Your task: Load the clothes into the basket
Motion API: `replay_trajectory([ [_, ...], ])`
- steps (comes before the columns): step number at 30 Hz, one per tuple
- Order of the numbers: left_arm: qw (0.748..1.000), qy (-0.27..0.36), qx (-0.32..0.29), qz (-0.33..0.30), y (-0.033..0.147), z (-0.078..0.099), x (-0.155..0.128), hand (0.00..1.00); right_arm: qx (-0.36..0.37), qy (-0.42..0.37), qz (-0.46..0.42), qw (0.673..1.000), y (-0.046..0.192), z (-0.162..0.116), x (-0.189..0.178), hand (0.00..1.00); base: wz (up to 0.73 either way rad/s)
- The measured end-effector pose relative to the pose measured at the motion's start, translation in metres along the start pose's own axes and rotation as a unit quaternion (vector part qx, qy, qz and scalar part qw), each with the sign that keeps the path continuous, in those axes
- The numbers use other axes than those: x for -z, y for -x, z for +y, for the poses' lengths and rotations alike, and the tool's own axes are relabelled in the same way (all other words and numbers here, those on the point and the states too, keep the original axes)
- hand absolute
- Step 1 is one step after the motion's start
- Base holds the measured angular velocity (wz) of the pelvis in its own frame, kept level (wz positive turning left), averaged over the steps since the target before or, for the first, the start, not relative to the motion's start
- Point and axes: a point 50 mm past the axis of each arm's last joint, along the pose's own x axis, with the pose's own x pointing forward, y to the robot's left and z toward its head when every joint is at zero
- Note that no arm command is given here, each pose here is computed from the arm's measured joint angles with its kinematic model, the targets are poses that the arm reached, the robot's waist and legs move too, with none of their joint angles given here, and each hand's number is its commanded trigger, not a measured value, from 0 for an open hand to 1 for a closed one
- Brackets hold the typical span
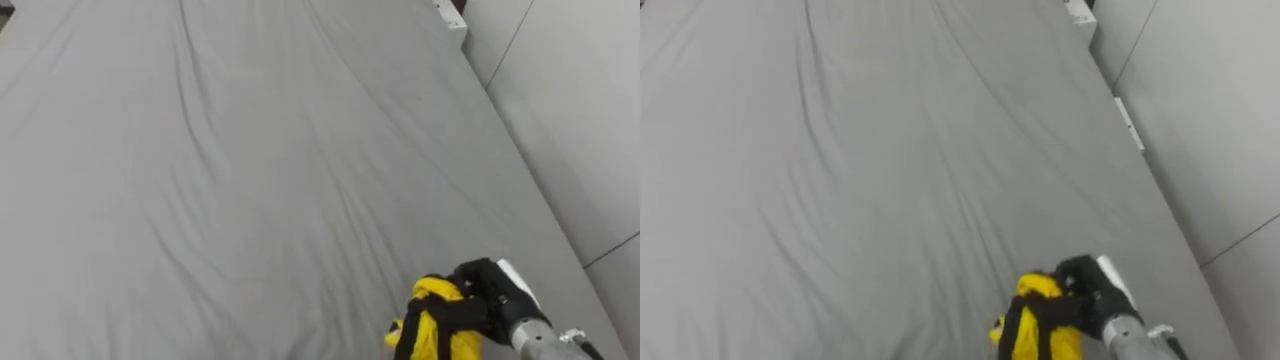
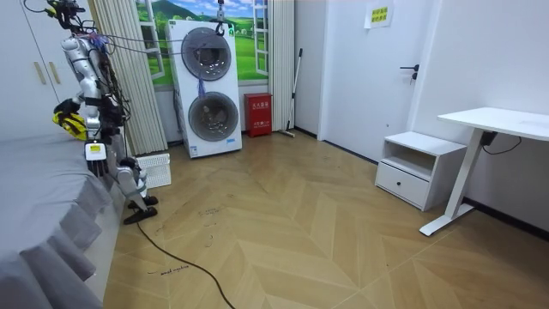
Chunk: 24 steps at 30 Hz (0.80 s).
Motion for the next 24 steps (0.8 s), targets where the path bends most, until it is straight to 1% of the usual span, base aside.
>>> replay_trajectory([
  [4,1.000,-0.002,-0.005,0.009,0.000,0.000,0.004,0.00,0.023,-0.041,-0.035,0.998,0.001,-0.011,-0.016,1.00,-0.10],
  [7,1.000,0.002,-0.011,0.025,0.001,0.002,0.008,0.00,0.054,-0.072,-0.063,0.994,0.004,-0.027,-0.029,1.00,-0.05],
  [9,0.999,0.004,-0.016,0.038,0.001,0.004,0.011,0.00,0.094,-0.093,-0.081,0.988,0.007,-0.043,-0.035,1.00,-0.09],
  [10,0.999,0.005,-0.017,0.041,0.001,0.004,0.012,0.00,0.103,-0.096,-0.082,0.987,0.008,-0.047,-0.035,1.00,-0.26],
  [15,0.997,0.023,-0.031,0.062,0.003,0.009,0.023,0.00,0.158,-0.111,-0.067,0.979,0.014,-0.067,-0.029,1.00,-0.28],
  [19,0.996,0.024,-0.040,0.081,0.005,0.013,0.032,0.00,0.174,-0.120,-0.051,0.976,0.020,-0.072,-0.019,1.00,-0.32],
  [24,0.991,0.002,-0.051,0.122,0.007,0.014,0.046,0.00,0.196,-0.139,0.000,0.971,0.027,-0.071,0.007,1.00,-0.43],
])
